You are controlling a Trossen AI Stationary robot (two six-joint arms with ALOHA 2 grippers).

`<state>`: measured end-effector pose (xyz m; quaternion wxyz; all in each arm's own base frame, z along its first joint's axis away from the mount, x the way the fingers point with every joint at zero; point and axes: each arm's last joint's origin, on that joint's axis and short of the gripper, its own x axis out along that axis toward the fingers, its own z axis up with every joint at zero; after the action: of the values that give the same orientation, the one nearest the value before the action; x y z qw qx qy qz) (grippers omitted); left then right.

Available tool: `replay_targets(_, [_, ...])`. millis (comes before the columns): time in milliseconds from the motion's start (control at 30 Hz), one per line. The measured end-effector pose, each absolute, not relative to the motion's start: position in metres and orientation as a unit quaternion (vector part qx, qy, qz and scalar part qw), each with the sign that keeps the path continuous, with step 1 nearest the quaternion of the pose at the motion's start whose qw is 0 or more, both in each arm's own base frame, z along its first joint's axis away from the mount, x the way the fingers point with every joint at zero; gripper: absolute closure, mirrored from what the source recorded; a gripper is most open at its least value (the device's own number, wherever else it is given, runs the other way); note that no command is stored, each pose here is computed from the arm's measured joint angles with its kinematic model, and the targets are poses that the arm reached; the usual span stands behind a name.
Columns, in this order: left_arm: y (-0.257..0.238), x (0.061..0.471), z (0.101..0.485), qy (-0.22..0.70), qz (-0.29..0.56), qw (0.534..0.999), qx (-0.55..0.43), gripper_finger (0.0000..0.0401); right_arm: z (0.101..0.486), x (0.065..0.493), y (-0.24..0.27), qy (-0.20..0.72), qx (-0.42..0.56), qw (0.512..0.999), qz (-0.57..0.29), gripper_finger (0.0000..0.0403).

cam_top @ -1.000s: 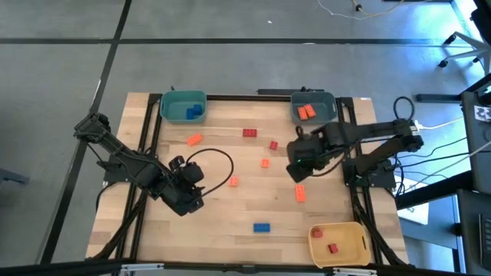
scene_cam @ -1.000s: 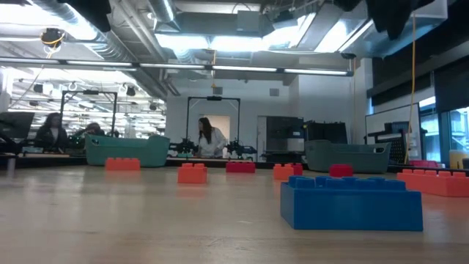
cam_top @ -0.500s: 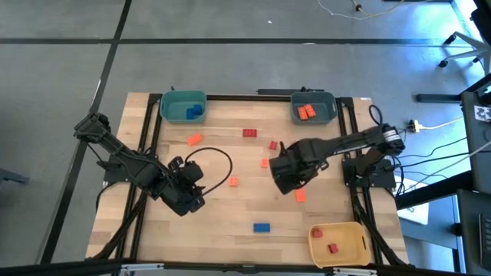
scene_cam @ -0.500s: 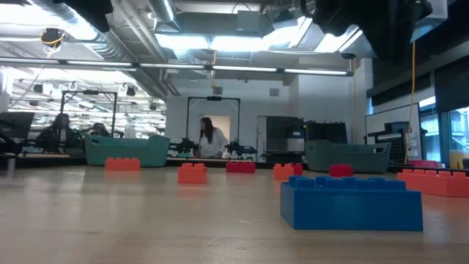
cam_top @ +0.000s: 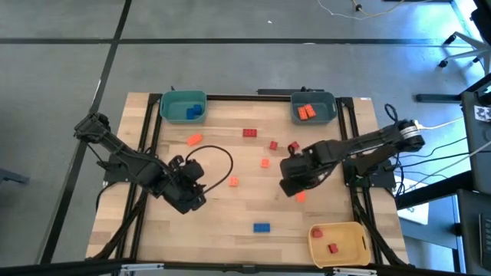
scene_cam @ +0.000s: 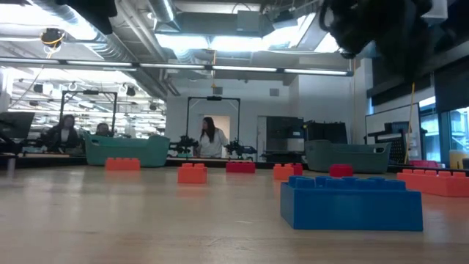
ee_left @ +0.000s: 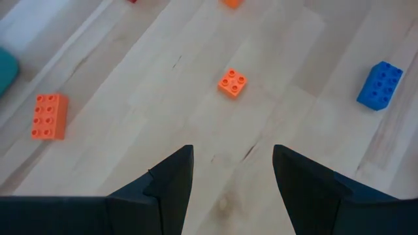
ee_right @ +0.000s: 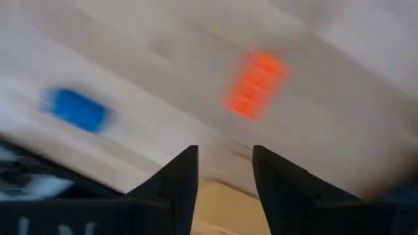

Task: Sort & place blocks by color
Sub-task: Put the orange game piece into the blue bin

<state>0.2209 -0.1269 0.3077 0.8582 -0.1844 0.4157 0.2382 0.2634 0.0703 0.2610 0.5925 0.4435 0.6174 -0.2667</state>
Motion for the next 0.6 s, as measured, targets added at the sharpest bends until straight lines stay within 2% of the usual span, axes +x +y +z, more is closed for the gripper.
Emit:
replay_targets(67, [-0.125, 0.222, 0.308, 0.415, 0.241, 0.857, -0.186, 0.0198, 0.250, 0.266, 0.071, 0.589, 0.473, 0.605, -0.252, 0.0257])
replay_targets(300, [-0.118, 0.226, 0.308, 0.414, 0.254, 0.853, -0.193, 0.0198, 0.213, 0.250, 0.063, 0.603, 0.476, 0.558, -0.312, 0.0257])
replay_targets(467, [-0.115, 0.227, 0.308, 0.412, 0.260, 0.851, -0.196, 0.0198, 0.206, 0.249, 0.061, 0.595, 0.487, 0.553, -0.321, 0.0257])
replay_targets(600, [-0.113, 0.228, 0.308, 0.412, 0.263, 0.850, -0.197, 0.0198, 0.205, 0.249, 0.059, 0.591, 0.442, 0.595, -0.317, 0.0257])
